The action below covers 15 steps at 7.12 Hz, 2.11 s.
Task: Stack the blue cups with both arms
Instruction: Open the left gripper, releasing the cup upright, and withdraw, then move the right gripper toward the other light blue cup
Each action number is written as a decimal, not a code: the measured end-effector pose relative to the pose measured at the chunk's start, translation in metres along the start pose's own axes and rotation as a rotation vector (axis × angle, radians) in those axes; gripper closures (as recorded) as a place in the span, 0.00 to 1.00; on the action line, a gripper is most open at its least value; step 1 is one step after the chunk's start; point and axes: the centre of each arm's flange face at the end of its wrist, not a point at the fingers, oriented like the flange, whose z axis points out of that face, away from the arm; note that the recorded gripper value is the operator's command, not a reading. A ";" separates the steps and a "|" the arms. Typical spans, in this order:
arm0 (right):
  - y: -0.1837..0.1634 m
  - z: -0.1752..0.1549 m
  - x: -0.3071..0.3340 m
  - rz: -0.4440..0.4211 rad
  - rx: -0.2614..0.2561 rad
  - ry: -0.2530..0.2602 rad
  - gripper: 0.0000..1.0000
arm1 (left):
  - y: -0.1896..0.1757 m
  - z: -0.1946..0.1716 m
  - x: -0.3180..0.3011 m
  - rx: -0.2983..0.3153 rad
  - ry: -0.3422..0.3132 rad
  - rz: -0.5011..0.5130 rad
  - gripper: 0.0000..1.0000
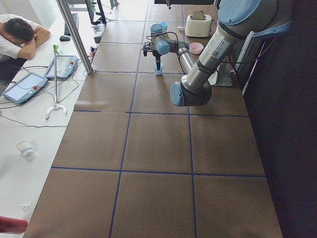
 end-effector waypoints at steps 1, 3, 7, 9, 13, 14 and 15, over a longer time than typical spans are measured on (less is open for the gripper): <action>-0.006 -0.006 -0.006 -0.004 0.013 0.003 0.00 | -0.007 -0.031 -0.038 0.017 -0.032 0.059 0.00; -0.021 -0.020 -0.020 -0.038 0.063 0.013 0.00 | -0.039 -0.086 -0.162 0.022 -0.084 0.206 0.00; -0.044 -0.034 -0.052 -0.010 0.097 0.011 0.00 | -0.103 -0.181 -0.490 0.004 -0.168 0.382 0.00; -0.056 -0.051 -0.082 0.019 0.080 0.011 0.00 | -0.083 -0.194 -0.639 -0.031 -0.160 0.350 0.00; -0.074 -0.069 -0.138 0.130 0.062 0.068 0.00 | -0.004 -0.171 -0.768 -0.062 -0.110 0.227 0.00; -0.074 -0.057 -0.149 0.160 0.084 0.071 0.00 | -0.002 -0.170 -0.770 -0.059 -0.110 0.228 0.00; -0.069 -0.043 -0.153 0.179 0.102 0.080 0.00 | -0.001 -0.171 -0.770 -0.056 -0.110 0.230 0.00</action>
